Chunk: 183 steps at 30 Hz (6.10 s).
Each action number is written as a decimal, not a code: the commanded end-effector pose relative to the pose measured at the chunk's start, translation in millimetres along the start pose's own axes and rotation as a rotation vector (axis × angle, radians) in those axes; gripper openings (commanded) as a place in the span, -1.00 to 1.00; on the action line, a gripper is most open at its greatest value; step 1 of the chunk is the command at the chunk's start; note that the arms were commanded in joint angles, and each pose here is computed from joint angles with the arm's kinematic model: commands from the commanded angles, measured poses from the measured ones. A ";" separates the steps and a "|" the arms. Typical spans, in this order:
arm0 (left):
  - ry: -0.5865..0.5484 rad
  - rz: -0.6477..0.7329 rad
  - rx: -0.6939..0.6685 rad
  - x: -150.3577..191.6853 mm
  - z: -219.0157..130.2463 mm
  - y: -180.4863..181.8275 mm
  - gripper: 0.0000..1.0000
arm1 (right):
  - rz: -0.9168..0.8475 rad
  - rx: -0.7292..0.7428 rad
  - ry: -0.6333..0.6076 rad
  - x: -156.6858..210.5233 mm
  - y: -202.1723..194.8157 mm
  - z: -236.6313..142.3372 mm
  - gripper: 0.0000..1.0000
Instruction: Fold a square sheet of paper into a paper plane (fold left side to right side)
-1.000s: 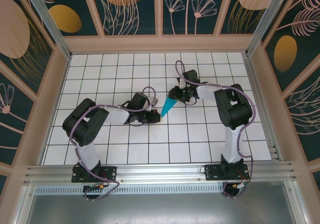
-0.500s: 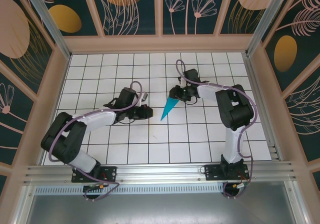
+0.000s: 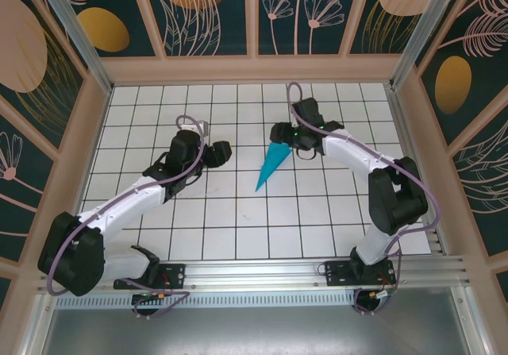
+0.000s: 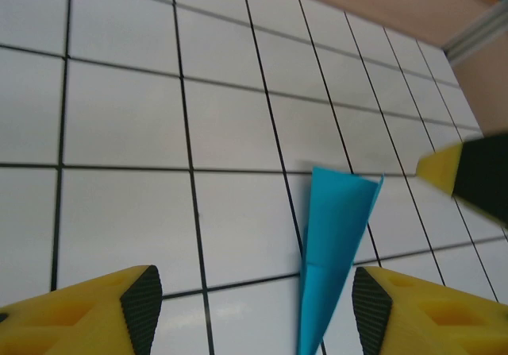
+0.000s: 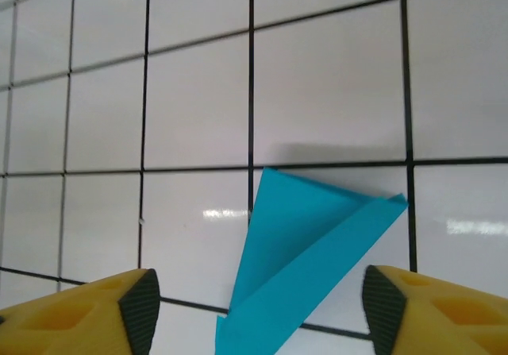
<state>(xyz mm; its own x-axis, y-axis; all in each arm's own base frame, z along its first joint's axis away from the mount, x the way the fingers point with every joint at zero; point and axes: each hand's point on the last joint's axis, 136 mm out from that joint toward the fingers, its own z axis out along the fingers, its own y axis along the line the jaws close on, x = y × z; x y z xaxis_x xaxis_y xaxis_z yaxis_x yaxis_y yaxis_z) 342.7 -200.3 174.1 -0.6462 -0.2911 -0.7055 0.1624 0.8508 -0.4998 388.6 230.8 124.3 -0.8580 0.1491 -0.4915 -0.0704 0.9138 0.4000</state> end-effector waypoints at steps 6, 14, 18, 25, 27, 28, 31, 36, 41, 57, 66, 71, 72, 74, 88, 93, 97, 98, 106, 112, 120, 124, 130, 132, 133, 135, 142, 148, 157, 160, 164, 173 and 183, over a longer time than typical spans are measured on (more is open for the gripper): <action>-0.093 -0.014 -0.087 -8.2 -9.7 21.4 0.45 | 0.048 0.193 0.094 59.9 -6.5 33.3 0.51; -0.113 -0.013 -0.091 -10.4 -18.1 23.0 0.51 | 0.027 0.302 0.133 78.9 -24.6 44.5 0.07; -0.117 -0.009 -0.104 -10.6 -21.2 25.4 0.53 | 0.024 0.255 0.092 66.0 -13.0 30.4 -0.34; -0.134 -0.007 -0.121 -15.5 -26.4 27.0 0.61 | -0.037 -0.033 0.061 46.9 42.8 -4.6 -1.00; -0.140 -0.007 -0.127 -17.1 -28.3 27.4 0.65 | -0.051 -0.134 0.069 46.4 61.2 -13.6 -1.00; -0.146 -0.007 -0.129 -18.5 -29.8 27.6 0.66 | -0.055 -0.191 0.077 46.5 70.5 -18.1 -1.00; -0.153 -0.008 -0.133 -20.3 -32.4 27.7 0.70 | -0.029 -0.291 0.100 50.7 77.2 -22.1 -1.00; -0.154 -0.011 -0.133 -20.9 -34.4 27.5 0.75 | 0.050 -0.370 0.196 77.6 50.7 0.7 -1.00; -0.156 -0.014 -0.138 -21.9 -36.7 27.8 0.78 | 0.074 -0.321 0.254 98.9 4.2 23.9 -0.94; -0.217 -0.013 -0.180 -32.7 -51.6 34.3 0.97 | -0.064 0.130 0.154 70.0 -35.6 -38.0 0.02; -0.212 -0.010 -0.182 -29.5 -51.8 36.3 0.97 | -0.058 0.134 0.252 114.6 -7.0 -4.3 -0.03; -0.207 -0.007 -0.185 -26.9 -51.3 38.1 0.97 | -0.057 0.125 0.295 125.0 -6.6 7.3 -0.11; -0.207 -0.008 -0.187 -26.4 -51.2 38.6 0.97 | -0.056 0.115 0.303 127.1 -5.2 9.7 -0.11; -0.207 -0.010 -0.189 -25.9 -51.1 39.5 0.97 | -0.053 0.102 0.317 130.4 -3.4 13.7 -0.12; -0.196 0.001 -0.199 -23.7 -48.4 41.3 0.97 | -0.094 0.132 0.363 143.1 -5.4 34.0 -0.38; -0.204 0.008 -0.209 -26.2 -51.0 42.2 0.97 | -0.118 0.169 0.360 138.1 -8.5 35.2 -0.61; -0.217 0.014 -0.218 -29.9 -55.3 42.3 0.97 | -0.141 0.180 0.325 115.2 -3.0 31.9 -0.77; -0.220 0.014 -0.220 -30.0 -56.4 42.9 0.97 | -0.144 0.182 0.318 108.3 -2.2 32.6 -0.78; -0.227 0.027 -0.233 -30.5 -61.8 45.5 0.97 | -0.154 0.217 0.292 58.9 -2.2 55.2 -0.80; -0.219 0.033 -0.243 -27.7 -61.0 48.3 0.97 | -0.186 0.266 0.308 40.8 -3.5 78.0 -0.80; -0.208 0.038 -0.242 -23.7 -58.7 49.7 0.97 | -0.190 0.289 0.355 51.1 -13.0 95.5 -0.77; -0.205 0.039 -0.241 -23.4 -58.1 49.6 0.97 | -0.191 0.281 0.370 56.0 -13.9 98.6 -0.66; -0.201 0.037 -0.241 -22.0 -57.6 50.0 0.97 | -0.194 0.282 0.373 59.1 -15.6 100.6 -0.64; -0.199 0.038 -0.241 -21.7 -57.0 49.7 0.97 | -0.195 0.282 0.376 60.5 -15.8 101.2 -0.63; -0.197 0.038 -0.240 -21.5 -56.8 49.6 0.97 | -0.195 0.285 0.379 61.3 -16.6 101.6 -0.62; -0.195 0.038 -0.239 -21.2 -56.3 49.5 0.97 | -0.195 0.289 0.386 63.0 -18.1 102.5 -0.62; -0.190 0.038 -0.239 -20.2 -55.2 49.6 0.97 | -0.199 0.290 0.391 64.0 -17.9 101.3 -0.58; -0.190 0.036 -0.235 -21.6 -55.1 48.0 0.97 | -0.220 0.275 0.365 51.9 -0.9 85.1 -0.52; -0.186 0.030 -0.223 -21.5 -55.1 45.6 0.97 | -0.256 0.296 0.341 43.1 14.2 55.9 -0.33; -0.193 0.022 -0.226 -23.7 -55.0 45.2 0.97 | -0.259 0.297 0.309 32.8 20.4 40.3 -0.23; -0.195 0.009 -0.215 -27.5 -51.6 41.5 0.97 | -0.265 0.273 0.248 15.8 31.5 12.8 -0.09; -0.277 -0.071 -0.265 -65.8 -58.6 80.9 0.97 | -0.257 0.277 -0.119 -48.9 7.8 -81.3 0.40; -0.624 -0.037 -0.596 -104.3 -127.9 159.0 0.97 | -0.082 0.364 -0.494 -64.3 -124.9 -142.6 0.85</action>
<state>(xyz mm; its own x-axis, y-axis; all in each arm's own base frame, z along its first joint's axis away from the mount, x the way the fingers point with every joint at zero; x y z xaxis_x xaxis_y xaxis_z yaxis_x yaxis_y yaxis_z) 347.9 -7.1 215.0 -0.2196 -0.4379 -0.8718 -0.2947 0.8816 -0.3686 370.3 72.9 201.9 -0.6403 0.1324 -0.7566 0.0979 0.9911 0.0906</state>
